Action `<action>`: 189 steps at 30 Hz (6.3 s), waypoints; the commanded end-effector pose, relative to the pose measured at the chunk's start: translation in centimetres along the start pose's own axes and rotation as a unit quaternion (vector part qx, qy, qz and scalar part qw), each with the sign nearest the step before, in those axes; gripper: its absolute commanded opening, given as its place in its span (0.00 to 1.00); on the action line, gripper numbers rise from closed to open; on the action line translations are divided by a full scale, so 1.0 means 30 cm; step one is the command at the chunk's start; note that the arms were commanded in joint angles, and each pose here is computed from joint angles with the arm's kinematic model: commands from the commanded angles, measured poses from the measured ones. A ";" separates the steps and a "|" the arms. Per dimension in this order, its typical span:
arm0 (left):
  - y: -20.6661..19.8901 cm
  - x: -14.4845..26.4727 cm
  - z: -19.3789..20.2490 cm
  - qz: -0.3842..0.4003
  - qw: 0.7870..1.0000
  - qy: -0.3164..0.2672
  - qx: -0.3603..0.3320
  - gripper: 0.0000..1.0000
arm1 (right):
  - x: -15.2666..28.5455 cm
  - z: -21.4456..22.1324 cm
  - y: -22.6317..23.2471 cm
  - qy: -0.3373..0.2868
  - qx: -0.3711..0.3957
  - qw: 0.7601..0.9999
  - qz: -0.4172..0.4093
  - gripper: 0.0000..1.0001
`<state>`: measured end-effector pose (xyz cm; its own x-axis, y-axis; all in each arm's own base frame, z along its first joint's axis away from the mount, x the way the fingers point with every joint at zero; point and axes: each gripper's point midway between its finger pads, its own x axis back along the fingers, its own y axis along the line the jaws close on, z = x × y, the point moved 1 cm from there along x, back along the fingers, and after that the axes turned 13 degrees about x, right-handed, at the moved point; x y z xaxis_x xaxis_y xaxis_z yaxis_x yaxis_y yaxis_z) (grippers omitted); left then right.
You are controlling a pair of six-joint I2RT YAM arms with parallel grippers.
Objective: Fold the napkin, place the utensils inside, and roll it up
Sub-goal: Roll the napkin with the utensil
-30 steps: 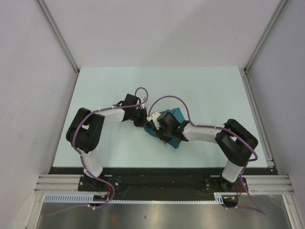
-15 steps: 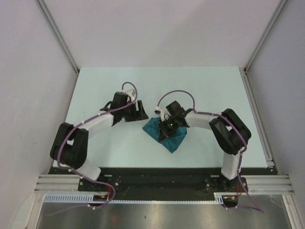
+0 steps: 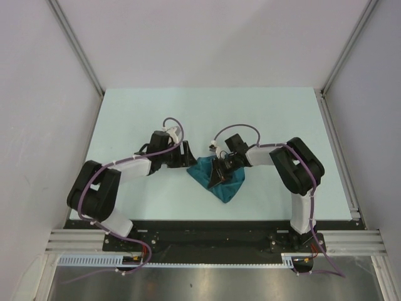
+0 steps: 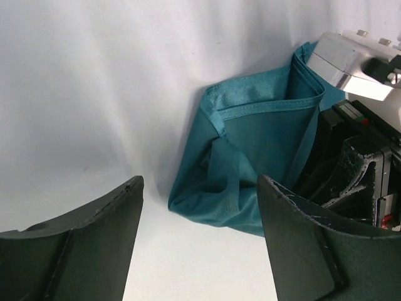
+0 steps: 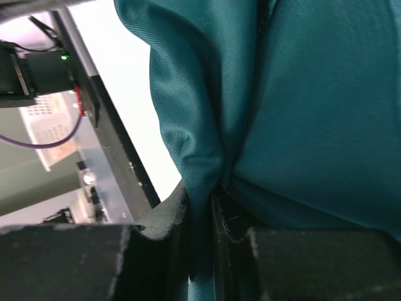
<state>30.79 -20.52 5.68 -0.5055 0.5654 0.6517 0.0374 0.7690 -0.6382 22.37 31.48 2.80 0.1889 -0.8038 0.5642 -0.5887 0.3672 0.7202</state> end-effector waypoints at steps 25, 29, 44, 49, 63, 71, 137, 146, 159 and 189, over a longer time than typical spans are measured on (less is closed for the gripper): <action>-0.058 -0.124 0.164 0.071 0.991 0.113 0.002 0.00 | 0.040 0.035 -0.092 -0.017 -0.063 0.997 -0.046 0.21; -0.027 -0.120 0.159 0.033 0.993 0.114 0.008 0.00 | 0.075 0.007 -0.073 -0.024 -0.042 0.998 -0.033 0.39; 0.003 -0.135 0.133 -0.024 0.991 0.127 0.018 0.00 | 0.326 -0.049 0.072 -0.066 0.121 0.946 0.294 0.78; 0.002 -0.137 0.127 -0.026 0.992 0.126 0.016 0.00 | 0.279 0.019 0.099 -0.056 0.122 0.932 0.336 0.79; -0.002 -0.140 0.113 -0.030 0.992 0.125 0.015 0.00 | 0.174 0.177 0.078 0.034 0.079 0.942 0.324 0.69; 0.004 -0.142 0.112 -0.034 0.991 0.125 0.015 0.00 | 0.160 0.267 0.106 0.070 0.018 0.952 0.296 0.49; -0.020 -0.183 0.074 -0.028 0.989 0.141 0.018 0.00 | 0.011 -0.020 0.006 0.008 0.274 0.887 0.373 0.71; -0.085 -0.167 -0.003 -0.002 0.993 0.112 0.021 0.18 | -0.013 0.088 -0.064 0.052 0.225 0.907 0.353 0.57; 0.040 -0.011 -0.157 -0.034 0.996 -0.012 0.080 0.77 | -0.052 0.207 0.051 0.052 0.122 0.976 0.174 0.37; -0.108 -0.038 0.163 0.116 0.990 0.076 0.022 0.74 | -0.005 0.125 0.040 0.036 -0.009 0.999 0.024 0.37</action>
<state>26.50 -23.89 4.45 -0.3674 0.7406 0.5626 0.0678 0.6246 -0.7780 19.00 30.61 3.16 0.1941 -0.7777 0.5979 -0.5919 0.3932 0.7036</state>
